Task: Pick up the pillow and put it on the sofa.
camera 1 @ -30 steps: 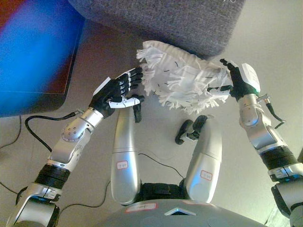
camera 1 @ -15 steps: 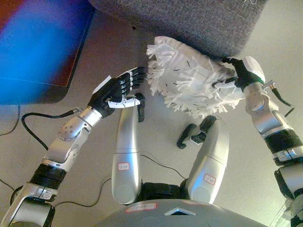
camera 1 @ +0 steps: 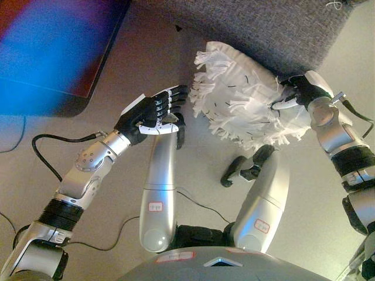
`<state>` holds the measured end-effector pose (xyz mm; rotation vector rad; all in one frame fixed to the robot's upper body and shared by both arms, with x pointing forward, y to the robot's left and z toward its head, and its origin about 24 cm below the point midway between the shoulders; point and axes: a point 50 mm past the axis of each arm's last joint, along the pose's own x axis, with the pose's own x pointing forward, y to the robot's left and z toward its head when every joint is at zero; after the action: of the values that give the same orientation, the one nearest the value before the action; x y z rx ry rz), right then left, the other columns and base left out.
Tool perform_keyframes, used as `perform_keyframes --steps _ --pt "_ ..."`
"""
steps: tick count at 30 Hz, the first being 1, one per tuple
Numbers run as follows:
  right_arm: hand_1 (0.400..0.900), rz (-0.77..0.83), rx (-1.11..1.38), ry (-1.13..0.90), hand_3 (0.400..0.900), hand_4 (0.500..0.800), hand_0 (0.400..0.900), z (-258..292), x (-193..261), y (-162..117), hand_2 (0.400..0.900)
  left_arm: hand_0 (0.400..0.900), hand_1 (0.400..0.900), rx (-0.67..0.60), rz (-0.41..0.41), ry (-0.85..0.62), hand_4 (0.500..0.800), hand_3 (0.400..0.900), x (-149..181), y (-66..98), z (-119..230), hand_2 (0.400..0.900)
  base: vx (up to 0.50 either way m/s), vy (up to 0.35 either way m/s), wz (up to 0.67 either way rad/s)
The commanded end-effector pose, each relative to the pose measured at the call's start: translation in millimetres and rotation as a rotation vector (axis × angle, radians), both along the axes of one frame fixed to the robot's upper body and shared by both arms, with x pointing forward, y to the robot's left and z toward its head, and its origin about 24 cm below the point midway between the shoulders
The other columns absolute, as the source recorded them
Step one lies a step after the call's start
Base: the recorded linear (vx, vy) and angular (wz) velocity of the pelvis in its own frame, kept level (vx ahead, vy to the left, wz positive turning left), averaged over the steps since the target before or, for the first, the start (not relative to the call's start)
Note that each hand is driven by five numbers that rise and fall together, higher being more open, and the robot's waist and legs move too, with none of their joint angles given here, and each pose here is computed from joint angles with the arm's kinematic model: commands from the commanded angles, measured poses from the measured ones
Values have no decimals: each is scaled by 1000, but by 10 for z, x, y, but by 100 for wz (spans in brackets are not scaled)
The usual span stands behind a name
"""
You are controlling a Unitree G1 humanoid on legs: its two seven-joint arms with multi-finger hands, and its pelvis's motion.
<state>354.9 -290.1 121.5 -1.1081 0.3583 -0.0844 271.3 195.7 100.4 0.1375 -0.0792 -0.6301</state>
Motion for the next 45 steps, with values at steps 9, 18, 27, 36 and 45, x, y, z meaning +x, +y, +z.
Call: perform_keyframes --steps 9,18,27,36,45 --pt "400 -90 -75 -208 400 500 400 598 67 -239 400 900 900 -98 -147 -135 800 900 -118 -200 321 900 7 13 4" --pt "400 -26 -83 -457 400 500 400 699 67 -34 400 900 900 -89 86 -46 800 900 -39 -74 135 900 -8 40 -14" --pt "400 98 -103 -622 400 500 400 586 -234 212 400 900 900 -101 206 68 800 900 -126 9 -183 900 57 84 -32" --pt "400 215 -58 -710 400 500 400 576 -494 352 400 900 900 -64 226 161 800 900 -150 -15 -361 900 62 34 -24" --pt "400 338 -55 -765 400 500 400 600 -873 434 400 900 900 -56 260 237 800 900 -237 28 -542 900 72 47 -16"
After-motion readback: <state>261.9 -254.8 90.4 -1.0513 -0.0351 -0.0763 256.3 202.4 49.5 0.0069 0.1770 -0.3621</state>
